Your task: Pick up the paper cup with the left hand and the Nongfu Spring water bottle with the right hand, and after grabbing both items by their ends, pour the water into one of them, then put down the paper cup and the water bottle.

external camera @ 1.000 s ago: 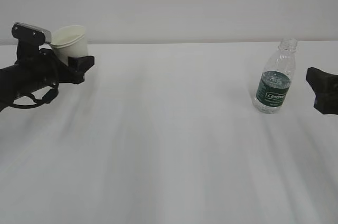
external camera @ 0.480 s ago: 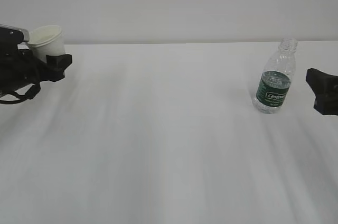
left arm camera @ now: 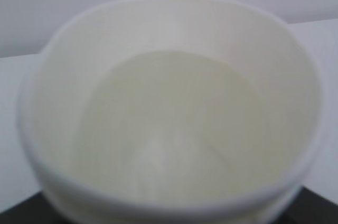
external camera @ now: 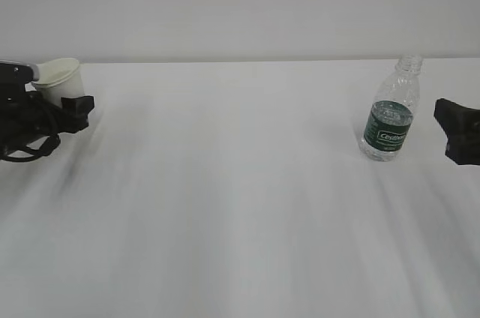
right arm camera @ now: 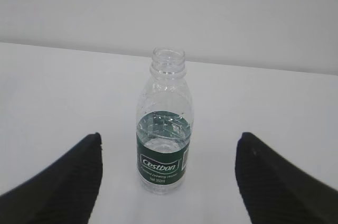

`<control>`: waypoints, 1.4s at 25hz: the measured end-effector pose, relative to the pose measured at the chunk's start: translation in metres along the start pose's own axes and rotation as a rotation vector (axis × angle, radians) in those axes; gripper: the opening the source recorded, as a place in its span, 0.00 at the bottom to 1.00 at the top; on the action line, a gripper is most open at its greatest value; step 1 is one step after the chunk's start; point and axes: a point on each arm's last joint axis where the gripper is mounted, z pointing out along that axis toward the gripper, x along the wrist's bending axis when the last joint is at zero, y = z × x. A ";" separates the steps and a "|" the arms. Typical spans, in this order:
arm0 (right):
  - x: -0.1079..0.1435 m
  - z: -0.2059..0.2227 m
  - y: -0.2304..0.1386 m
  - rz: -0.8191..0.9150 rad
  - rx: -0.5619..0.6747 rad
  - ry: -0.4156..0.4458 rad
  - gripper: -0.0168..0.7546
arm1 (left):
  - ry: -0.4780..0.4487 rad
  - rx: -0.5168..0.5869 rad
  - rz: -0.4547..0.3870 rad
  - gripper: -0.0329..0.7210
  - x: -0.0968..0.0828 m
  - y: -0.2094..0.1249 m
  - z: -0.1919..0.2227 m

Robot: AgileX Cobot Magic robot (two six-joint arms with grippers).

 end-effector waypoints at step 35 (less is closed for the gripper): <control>0.000 0.000 -0.001 0.000 0.016 0.003 0.78 | 0.149 -0.054 -0.010 0.64 0.015 -0.045 0.006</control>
